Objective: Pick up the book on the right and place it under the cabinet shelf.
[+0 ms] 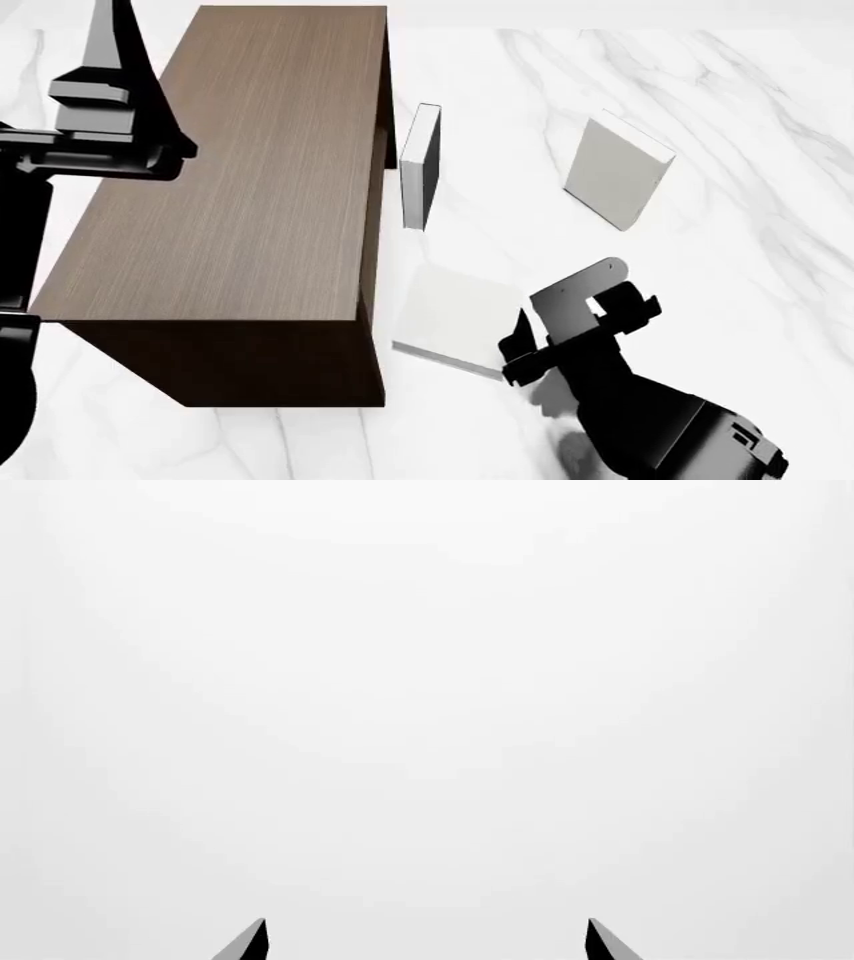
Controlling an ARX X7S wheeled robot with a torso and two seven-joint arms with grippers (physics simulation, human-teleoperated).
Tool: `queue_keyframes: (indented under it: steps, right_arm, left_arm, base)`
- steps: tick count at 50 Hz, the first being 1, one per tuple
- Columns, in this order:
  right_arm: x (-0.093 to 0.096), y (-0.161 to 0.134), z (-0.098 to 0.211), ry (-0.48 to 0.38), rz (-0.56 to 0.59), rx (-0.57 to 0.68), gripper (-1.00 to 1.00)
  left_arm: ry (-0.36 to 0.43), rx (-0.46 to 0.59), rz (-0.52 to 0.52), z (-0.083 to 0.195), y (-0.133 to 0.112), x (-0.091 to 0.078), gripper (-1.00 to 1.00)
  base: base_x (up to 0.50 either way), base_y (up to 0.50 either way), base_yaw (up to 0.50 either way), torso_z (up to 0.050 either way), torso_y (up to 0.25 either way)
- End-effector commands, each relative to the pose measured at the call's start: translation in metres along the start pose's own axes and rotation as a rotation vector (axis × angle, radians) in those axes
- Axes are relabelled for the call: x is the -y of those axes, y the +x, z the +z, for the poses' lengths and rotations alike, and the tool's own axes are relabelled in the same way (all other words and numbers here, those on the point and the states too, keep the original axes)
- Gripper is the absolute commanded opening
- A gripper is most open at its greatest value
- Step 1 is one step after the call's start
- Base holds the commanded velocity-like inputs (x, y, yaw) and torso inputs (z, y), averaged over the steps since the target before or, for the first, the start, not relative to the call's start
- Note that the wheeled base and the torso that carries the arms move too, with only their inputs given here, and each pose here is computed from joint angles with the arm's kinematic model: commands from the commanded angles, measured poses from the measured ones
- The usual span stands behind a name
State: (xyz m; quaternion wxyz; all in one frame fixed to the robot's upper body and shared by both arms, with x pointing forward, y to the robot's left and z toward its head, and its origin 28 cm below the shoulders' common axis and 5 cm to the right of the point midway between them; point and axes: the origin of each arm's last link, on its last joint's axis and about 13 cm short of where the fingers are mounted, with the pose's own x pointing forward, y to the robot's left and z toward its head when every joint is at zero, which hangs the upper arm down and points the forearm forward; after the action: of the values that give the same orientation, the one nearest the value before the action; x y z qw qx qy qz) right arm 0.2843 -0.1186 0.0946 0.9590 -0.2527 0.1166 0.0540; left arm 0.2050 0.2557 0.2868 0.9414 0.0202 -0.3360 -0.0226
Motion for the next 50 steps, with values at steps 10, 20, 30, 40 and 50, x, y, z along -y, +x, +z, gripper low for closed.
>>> queue_keyframes:
  steps: [10,20,30,40,50]
  right_arm:
    - [-0.009,0.006,0.015,0.005,0.027,0.033,1.0]
    - [-0.014,0.009,0.023,0.006,0.045,0.049,1.0]
    - [-0.022,0.01,0.021,0.013,0.069,0.049,1.0]
    - [-0.025,0.012,0.017,-0.004,0.052,0.017,1.0]
    - [-0.026,0.016,0.016,-0.043,0.022,-0.03,1.0]
  left_arm:
    - [0.005,0.008,-0.005,0.005,0.0,-0.001,1.0]
    - [0.005,0.013,-0.001,0.007,-0.001,-0.003,1.0]
    - [0.006,0.016,0.001,0.008,-0.002,-0.004,1.0]
    - [0.004,0.014,-0.001,0.006,-0.003,-0.003,1.0]
    - [0.002,0.01,0.002,0.004,-0.004,-0.004,1.0]
  base:
    - [0.0,0.0,0.0,0.0,0.0]
    - [0.0,0.0,0.0,0.0,0.0]
    - [0.0,0.0,0.0,0.0,0.0]
    - [0.0,0.0,0.0,0.0,0.0]
    - [0.0,0.0,0.0,0.0,0.0]
